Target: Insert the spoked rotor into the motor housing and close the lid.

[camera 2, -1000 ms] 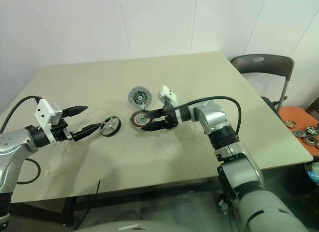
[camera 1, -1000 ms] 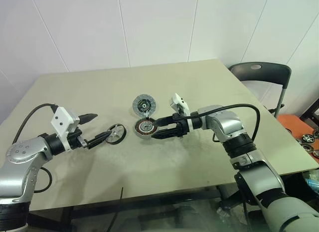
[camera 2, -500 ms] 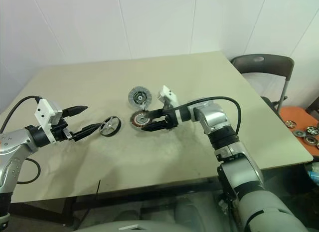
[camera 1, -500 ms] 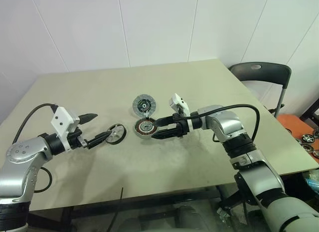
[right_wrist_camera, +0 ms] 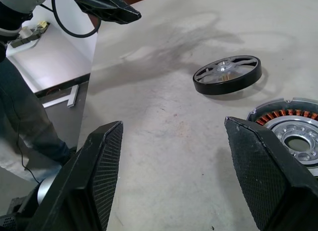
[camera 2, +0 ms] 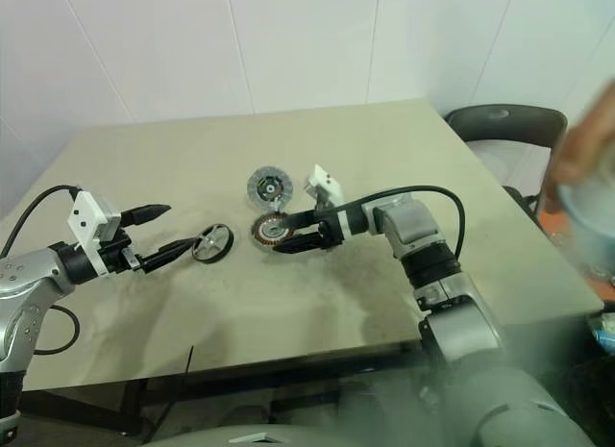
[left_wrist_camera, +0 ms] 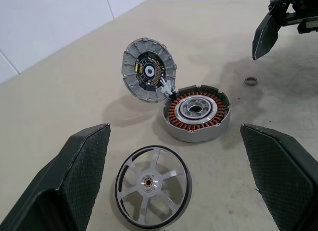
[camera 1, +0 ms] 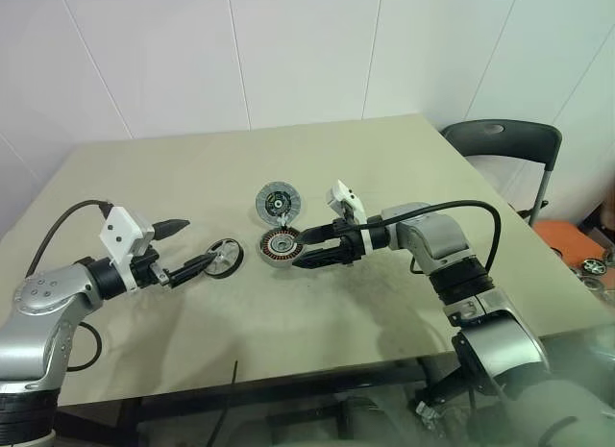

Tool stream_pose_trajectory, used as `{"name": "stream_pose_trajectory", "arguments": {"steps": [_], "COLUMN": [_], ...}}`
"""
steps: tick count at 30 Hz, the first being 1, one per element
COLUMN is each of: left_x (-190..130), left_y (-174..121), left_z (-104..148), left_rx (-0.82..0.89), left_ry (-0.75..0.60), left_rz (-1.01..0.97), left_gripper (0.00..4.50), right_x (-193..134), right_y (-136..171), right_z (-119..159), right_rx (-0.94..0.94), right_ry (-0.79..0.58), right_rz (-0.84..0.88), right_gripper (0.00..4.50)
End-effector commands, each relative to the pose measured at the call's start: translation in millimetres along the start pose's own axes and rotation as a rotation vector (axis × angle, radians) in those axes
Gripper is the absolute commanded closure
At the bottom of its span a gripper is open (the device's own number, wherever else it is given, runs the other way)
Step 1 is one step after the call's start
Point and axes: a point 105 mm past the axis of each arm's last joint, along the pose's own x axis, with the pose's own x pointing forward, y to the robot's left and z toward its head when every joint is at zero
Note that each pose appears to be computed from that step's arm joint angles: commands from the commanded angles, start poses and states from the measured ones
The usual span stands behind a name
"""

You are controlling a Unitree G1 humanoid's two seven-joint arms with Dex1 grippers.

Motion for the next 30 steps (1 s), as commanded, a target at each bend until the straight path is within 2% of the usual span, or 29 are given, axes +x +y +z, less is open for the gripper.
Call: {"name": "stream_pose_trajectory", "arguments": {"steps": [1, 30], "left_x": [1.1, 0.1], "left_y": [1.8, 2.8], "left_z": [9.7, 9.0], "left_rx": [0.035, 0.034], "left_ry": [-0.028, -0.026], "left_rz": [0.002, 0.009], "left_gripper": [0.04, 0.04], "right_x": [-3.0, -1.1], "right_y": [3.6, 2.9], "right_z": [15.3, 16.5], "right_rx": [-0.048, -0.05], "right_ry": [-0.026, -0.028], "right_rz": [0.013, 0.014], "right_gripper": [1.06, 1.06]}}
